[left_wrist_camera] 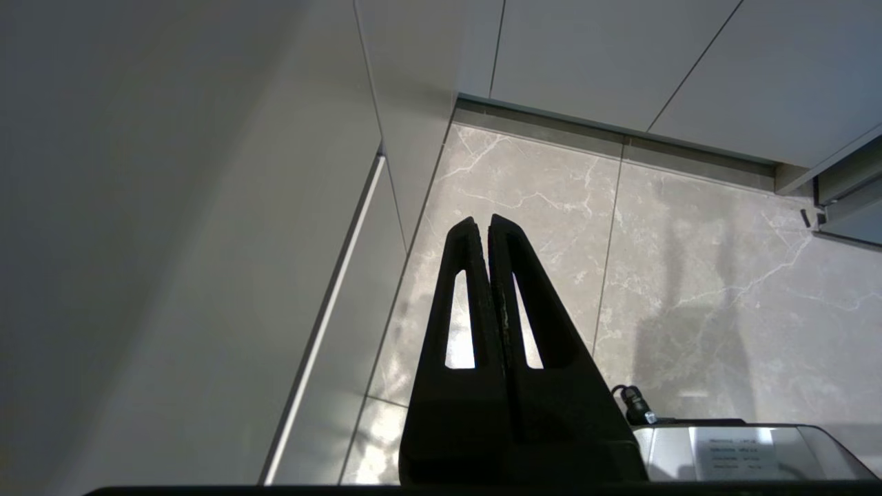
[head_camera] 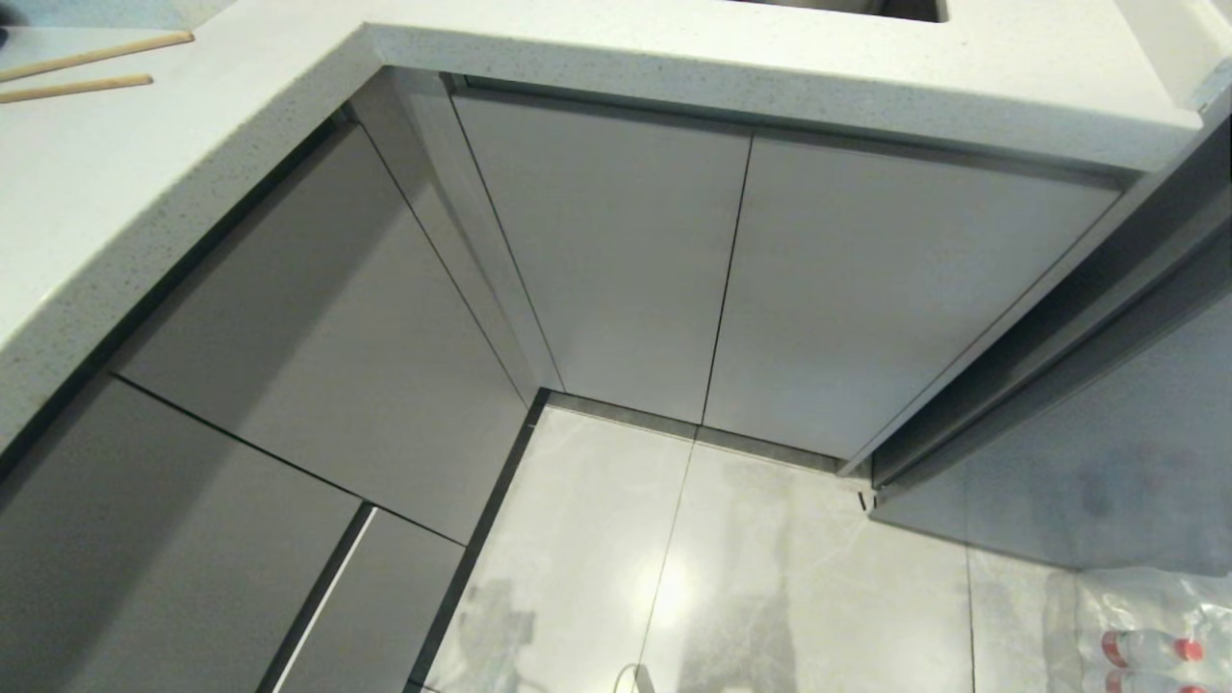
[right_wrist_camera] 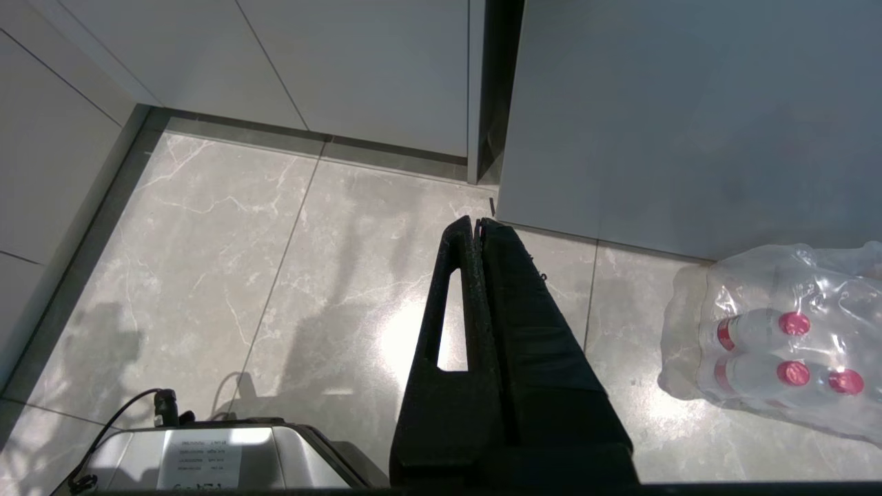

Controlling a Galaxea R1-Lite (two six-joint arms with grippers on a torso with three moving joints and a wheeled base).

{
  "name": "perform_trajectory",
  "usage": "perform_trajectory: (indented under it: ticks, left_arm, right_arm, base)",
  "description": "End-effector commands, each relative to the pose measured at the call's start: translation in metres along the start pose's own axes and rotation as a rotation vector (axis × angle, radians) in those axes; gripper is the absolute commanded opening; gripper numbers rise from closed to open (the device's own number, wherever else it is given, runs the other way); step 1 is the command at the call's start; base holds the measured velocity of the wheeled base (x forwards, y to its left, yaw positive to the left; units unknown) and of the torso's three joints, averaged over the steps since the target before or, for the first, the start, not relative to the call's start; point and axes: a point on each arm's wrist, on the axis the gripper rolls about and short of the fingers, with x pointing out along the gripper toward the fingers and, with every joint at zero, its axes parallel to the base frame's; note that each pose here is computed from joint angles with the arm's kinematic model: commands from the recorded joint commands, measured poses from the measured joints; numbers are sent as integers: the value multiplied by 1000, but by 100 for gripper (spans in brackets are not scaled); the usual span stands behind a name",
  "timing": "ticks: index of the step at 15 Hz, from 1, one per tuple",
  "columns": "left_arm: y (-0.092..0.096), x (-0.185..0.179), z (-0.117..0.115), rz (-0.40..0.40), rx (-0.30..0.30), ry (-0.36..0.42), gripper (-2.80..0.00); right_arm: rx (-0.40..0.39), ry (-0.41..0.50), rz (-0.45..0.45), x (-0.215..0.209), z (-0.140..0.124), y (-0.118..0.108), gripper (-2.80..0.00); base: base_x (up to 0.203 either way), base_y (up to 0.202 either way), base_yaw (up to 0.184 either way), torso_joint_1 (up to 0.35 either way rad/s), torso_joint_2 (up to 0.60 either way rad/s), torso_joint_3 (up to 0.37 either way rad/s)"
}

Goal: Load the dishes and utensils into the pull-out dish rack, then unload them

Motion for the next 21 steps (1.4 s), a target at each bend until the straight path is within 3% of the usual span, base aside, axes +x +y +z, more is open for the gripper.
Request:
perform_trajectory:
  ticks: [1, 7, 21]
  left_arm:
    - [0, 0, 0, 0, -2, 4, -280]
    - [0, 0, 0, 0, -2, 2, -280]
    - [0, 0, 0, 0, -2, 1, -280]
  right_arm:
    - [0, 2, 0, 0, 0, 0, -280]
    - [0, 2, 0, 0, 0, 0, -280]
    - [0, 2, 0, 0, 0, 0, -280]
  base:
    - [0, 0, 0, 0, 0, 0]
    - [0, 0, 0, 0, 3, 51]
    - [0, 0, 0, 4, 1, 198]
